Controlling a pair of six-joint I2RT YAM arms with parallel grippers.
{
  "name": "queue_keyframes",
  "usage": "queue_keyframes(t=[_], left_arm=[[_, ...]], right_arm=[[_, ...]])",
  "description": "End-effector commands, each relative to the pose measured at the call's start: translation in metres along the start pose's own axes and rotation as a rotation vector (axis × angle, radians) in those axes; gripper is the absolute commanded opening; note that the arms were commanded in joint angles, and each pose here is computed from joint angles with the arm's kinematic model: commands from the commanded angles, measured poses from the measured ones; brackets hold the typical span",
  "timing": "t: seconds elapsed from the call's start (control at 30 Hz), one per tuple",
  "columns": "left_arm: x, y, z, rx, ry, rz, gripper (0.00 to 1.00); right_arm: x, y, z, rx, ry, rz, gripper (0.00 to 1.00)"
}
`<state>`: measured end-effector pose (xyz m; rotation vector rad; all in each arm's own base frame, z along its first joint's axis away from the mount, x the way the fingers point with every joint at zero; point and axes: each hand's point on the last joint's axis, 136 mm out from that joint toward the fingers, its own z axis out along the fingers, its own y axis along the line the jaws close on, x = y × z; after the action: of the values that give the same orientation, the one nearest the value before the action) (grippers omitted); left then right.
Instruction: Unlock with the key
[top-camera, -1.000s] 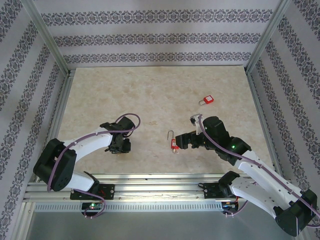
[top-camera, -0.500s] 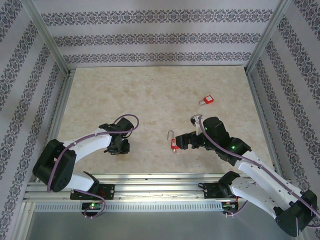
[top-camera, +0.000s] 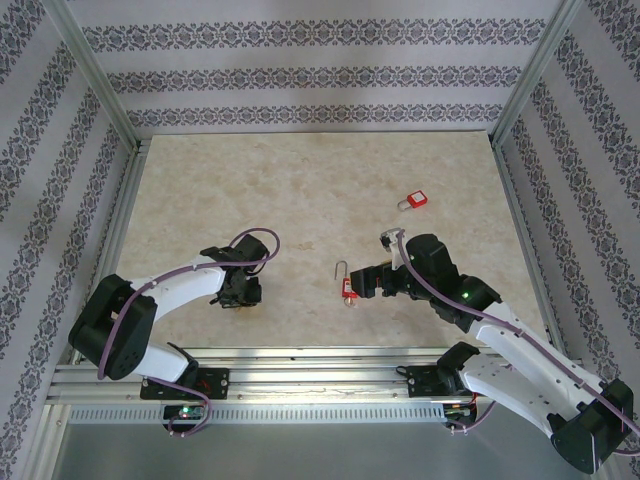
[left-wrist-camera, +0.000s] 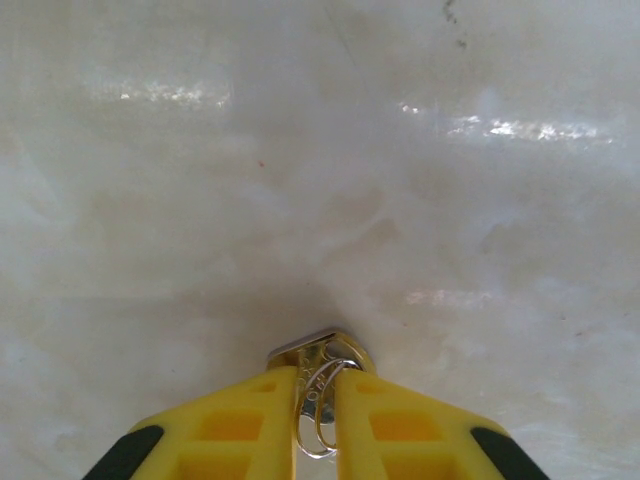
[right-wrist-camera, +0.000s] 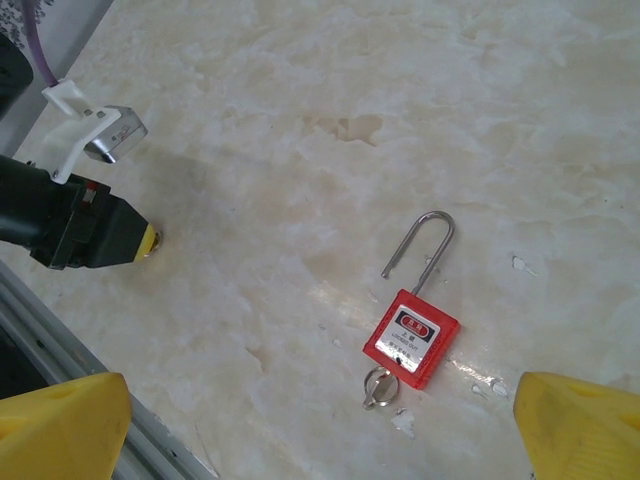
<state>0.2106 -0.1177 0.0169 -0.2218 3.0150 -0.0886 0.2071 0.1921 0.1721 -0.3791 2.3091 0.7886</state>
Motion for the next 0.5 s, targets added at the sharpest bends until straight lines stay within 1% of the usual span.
queue_keyframes(t=[0.0, 0.07, 0.23, 0.47], left_arm=[[-0.002, -0.001, -0.001, 0.007, 0.010, 0.008, 0.14], [-0.005, -0.006, -0.007, 0.031, -0.001, 0.017, 0.12], [-0.014, -0.013, -0.024, 0.062, -0.035, 0.036, 0.00], [-0.026, -0.030, -0.064, 0.178, -0.134, 0.054, 0.00]], right_arm=[[-0.003, 0.004, 0.002, -0.031, -0.015, 0.012, 0.98], [-0.004, 0.005, 0.004, -0.040, -0.016, 0.013, 0.98], [-0.007, 0.007, 0.010, -0.055, -0.017, 0.024, 0.98], [-0.011, 0.011, 0.018, -0.073, -0.013, 0.046, 0.98]])
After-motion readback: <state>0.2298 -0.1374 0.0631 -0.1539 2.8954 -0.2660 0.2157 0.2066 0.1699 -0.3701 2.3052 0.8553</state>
